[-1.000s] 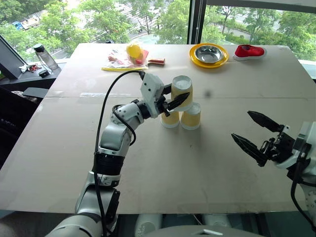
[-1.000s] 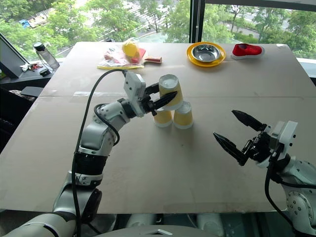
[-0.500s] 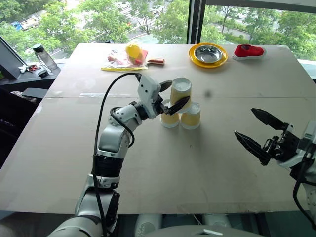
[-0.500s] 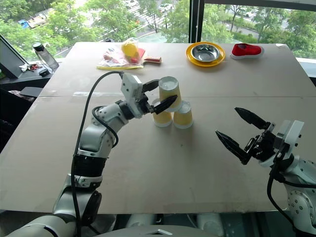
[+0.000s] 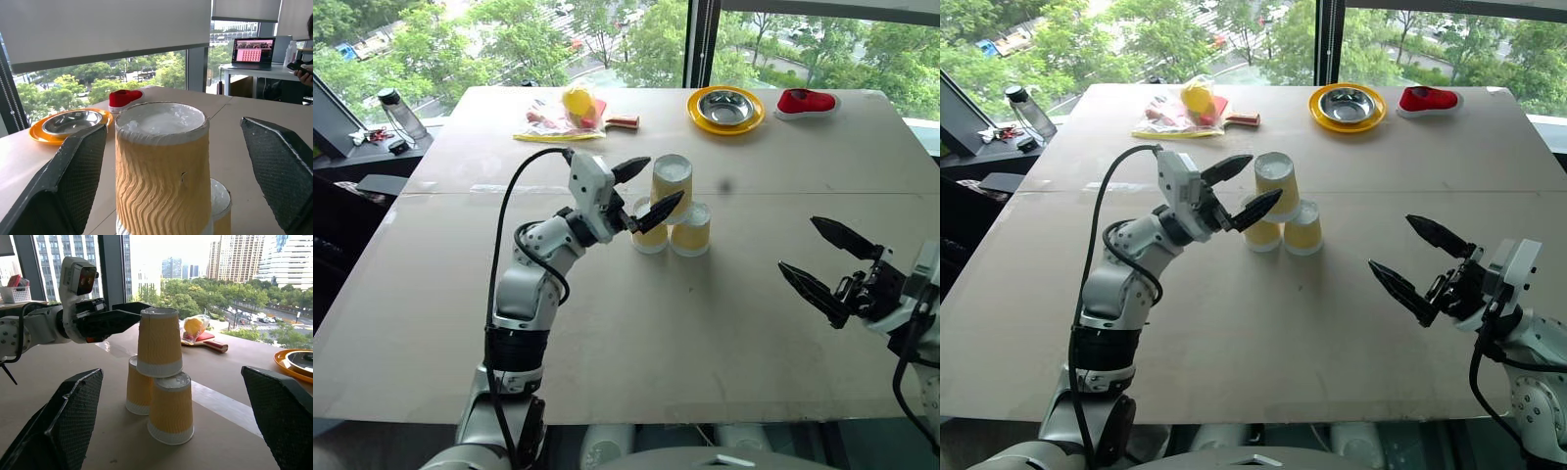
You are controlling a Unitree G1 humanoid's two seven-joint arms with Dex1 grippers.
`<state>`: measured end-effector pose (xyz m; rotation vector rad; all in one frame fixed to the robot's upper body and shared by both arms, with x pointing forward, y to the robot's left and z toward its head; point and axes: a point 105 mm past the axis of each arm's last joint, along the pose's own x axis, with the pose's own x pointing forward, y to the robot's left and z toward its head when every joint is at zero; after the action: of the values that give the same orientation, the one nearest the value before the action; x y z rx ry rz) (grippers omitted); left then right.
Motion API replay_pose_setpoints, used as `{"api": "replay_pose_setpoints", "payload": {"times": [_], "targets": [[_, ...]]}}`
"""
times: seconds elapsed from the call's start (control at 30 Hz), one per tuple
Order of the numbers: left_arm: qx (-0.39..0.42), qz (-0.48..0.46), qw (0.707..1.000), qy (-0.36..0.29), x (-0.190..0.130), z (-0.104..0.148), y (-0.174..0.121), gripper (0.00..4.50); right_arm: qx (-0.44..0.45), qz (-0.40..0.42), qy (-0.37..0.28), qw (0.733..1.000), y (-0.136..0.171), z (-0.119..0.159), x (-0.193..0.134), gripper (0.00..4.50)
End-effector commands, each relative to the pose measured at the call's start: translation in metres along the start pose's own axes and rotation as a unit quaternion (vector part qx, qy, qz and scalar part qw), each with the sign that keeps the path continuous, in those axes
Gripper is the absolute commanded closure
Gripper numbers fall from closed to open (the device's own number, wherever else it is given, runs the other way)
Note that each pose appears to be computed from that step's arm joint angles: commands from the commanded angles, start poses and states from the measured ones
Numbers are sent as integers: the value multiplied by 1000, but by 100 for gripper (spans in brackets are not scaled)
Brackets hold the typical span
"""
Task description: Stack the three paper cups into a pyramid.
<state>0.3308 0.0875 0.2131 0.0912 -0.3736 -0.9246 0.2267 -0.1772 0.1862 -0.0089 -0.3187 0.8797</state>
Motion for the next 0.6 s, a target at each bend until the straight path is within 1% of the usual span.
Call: {"api": "replay_pose_setpoints", "payload": {"times": [0.03, 0.1, 0.17, 0.2, 0.27, 0.33, 0.4, 0.47, 0.6], "targets": [[45, 54, 993, -93, -4, 47, 16, 3, -8, 14, -1, 1000, 4, 1, -4, 0], [46, 50, 992, -109, -7, 56, 14, 3, -4, 19, 9, 1000, 5, -4, -8, 0], [28, 30, 992, -119, -14, 61, 5, 3, -3, 23, 20, 1000, 6, -9, -13, 0], [11, 16, 993, -118, -18, 61, -1, 3, -2, 25, 24, 999, 7, -12, -15, 0], [-23, 7, 996, -90, -32, 50, -9, 3, 1, 22, 30, 999, 7, -17, -19, 0], [-52, 14, 998, -33, -54, 24, -15, 3, 7, 16, 35, 999, 7, -23, -25, 0], [-79, 26, 994, 67, -88, -18, -27, 3, 10, 4, 50, 999, 4, -33, -36, 0], [-91, 31, 986, 138, -114, -44, -41, 3, 12, -5, 64, 998, 2, -42, -45, 0], [-92, 45, 971, 216, -141, -73, -60, 3, 2, -2, 93, 996, 1, -55, -54, 0]]}}
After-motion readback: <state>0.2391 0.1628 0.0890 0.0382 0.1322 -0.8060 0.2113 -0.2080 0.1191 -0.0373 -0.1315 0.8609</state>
